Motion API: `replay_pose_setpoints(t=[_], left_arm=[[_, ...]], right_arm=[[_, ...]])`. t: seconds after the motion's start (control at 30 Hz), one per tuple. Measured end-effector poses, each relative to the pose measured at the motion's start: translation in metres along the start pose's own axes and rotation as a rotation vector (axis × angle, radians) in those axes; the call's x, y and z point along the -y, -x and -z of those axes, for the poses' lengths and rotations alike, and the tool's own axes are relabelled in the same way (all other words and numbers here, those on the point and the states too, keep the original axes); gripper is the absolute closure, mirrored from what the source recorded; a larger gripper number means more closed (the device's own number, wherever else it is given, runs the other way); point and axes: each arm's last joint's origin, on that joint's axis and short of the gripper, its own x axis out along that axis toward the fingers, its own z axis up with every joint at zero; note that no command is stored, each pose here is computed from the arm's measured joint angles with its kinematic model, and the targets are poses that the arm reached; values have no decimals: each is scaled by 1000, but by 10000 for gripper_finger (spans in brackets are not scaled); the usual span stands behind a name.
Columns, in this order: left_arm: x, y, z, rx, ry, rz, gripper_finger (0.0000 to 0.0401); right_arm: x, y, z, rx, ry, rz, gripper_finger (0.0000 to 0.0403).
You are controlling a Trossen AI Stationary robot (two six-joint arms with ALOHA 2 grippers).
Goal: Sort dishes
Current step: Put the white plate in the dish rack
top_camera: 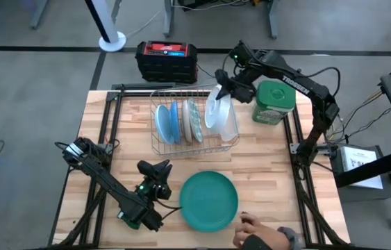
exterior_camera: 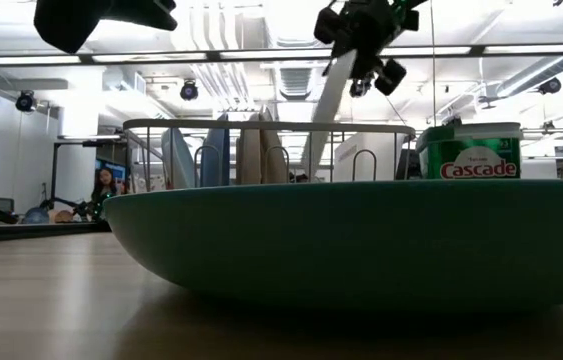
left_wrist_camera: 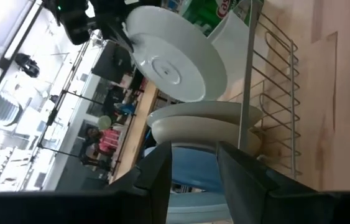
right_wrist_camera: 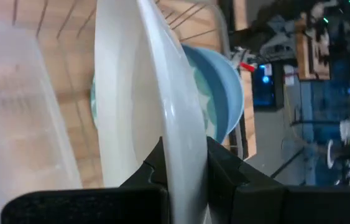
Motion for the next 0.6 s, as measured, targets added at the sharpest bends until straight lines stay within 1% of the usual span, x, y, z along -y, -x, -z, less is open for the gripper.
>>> replay_pose_setpoints(t=[0.07,0.13,0.37,0.5,0.6], left_arm=[[0,-1,0,-3,-18,-1,285],[0,-2,0,-7,-39,-1,285],[-2,-3,0,-10,-38,-3,285],[-3,-5,-1,-12,-33,-6,285],[-4,-6,-1,-17,-32,-9,285]], right_arm=[[-1,0,0,-5,84,-5,365],[0,0,0,-12,132,-4,365],[2,-4,-4,-10,179,-18,365],[-2,-10,-5,-22,199,-51,365],[-3,-15,-5,-5,207,-46,365]])
